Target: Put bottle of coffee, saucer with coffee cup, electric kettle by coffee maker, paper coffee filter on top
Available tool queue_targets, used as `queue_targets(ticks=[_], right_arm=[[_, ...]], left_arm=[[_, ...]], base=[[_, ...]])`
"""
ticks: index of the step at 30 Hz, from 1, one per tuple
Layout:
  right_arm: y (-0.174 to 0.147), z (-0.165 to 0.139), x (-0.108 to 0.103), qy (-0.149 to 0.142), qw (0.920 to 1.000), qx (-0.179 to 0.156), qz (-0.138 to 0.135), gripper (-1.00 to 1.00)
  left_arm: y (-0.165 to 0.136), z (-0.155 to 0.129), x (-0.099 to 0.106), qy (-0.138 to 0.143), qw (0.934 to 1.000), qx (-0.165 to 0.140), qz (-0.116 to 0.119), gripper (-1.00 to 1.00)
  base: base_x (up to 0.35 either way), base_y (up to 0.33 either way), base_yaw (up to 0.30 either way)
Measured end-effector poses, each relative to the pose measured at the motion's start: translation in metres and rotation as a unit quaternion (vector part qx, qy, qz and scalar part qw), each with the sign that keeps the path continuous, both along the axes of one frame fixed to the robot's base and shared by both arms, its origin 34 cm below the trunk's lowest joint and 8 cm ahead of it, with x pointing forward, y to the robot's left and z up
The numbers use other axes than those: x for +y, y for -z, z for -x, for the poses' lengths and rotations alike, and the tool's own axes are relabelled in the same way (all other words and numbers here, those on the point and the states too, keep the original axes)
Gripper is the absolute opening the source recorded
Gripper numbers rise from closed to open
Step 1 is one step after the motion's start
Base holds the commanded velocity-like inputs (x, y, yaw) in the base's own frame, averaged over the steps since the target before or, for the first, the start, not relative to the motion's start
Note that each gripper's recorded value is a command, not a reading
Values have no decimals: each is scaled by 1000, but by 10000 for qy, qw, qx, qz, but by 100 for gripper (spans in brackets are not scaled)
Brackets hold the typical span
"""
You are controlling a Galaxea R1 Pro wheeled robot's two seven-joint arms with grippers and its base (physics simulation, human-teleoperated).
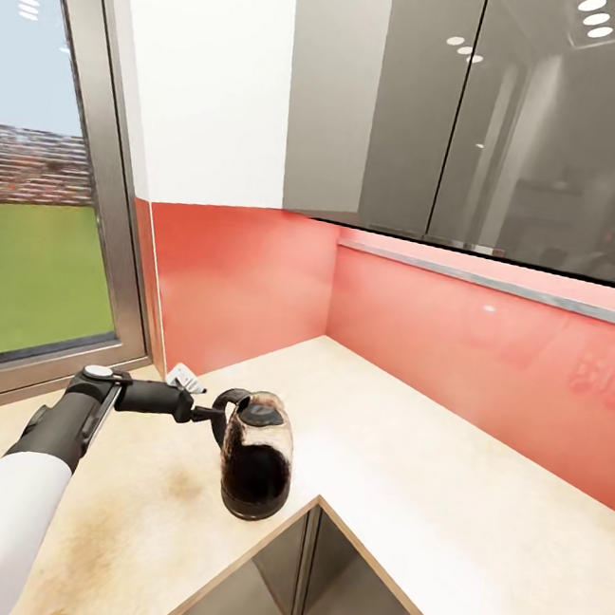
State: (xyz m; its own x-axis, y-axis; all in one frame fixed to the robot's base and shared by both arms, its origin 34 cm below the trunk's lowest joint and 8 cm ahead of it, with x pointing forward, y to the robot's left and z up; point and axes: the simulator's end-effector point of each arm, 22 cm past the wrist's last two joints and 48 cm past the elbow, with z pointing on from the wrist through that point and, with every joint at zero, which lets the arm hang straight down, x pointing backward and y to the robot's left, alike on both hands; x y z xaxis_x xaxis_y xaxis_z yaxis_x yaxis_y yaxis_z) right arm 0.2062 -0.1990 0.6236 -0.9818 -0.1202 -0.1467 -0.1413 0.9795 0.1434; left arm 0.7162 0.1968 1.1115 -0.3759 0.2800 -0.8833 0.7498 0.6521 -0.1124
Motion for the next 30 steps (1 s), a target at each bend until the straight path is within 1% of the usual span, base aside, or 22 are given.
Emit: queue_targets(ticks=[12, 13, 15, 17, 19, 25, 28, 30], right_arm=[[0, -1, 0, 7, 10000, -21, 11, 100], [-1, -3, 2, 54, 10000, -64, -3, 100], [-2, -8, 7, 55, 9999, -112, -45, 100], [-2, -11, 8, 55, 9999, -132, -60, 100], [-2, -13, 9, 55, 9999, -139, -70, 100], [-4, -20, 12, 42, 9997, -205, -100, 100], [-4, -20, 12, 40, 9997, -205, -99, 100], [-4, -20, 12, 39, 9997, -205, -99, 100]], left_arm=[[1, -8, 8, -204, 9997, -74, -111, 100], [5, -7, 6, -216, 9997, -53, -83, 100], [14, -4, 8, -244, 9997, -3, -48, 100], [24, 1, 7, -209, 9997, 61, -56, 100], [32, 6, 3, -170, 9997, 175, -62, 100], [52, 19, 3, -217, 9986, 471, -33, 100], [62, 25, 5, -249, 9979, 594, -38, 100], [68, 26, 13, -356, 9974, 623, -52, 100]], base=[[0, 0, 0], [0, 0, 0], [0, 0, 0], [0, 0, 0], [0, 0, 0], [0, 0, 0], [0, 0, 0], [0, 0, 0]])
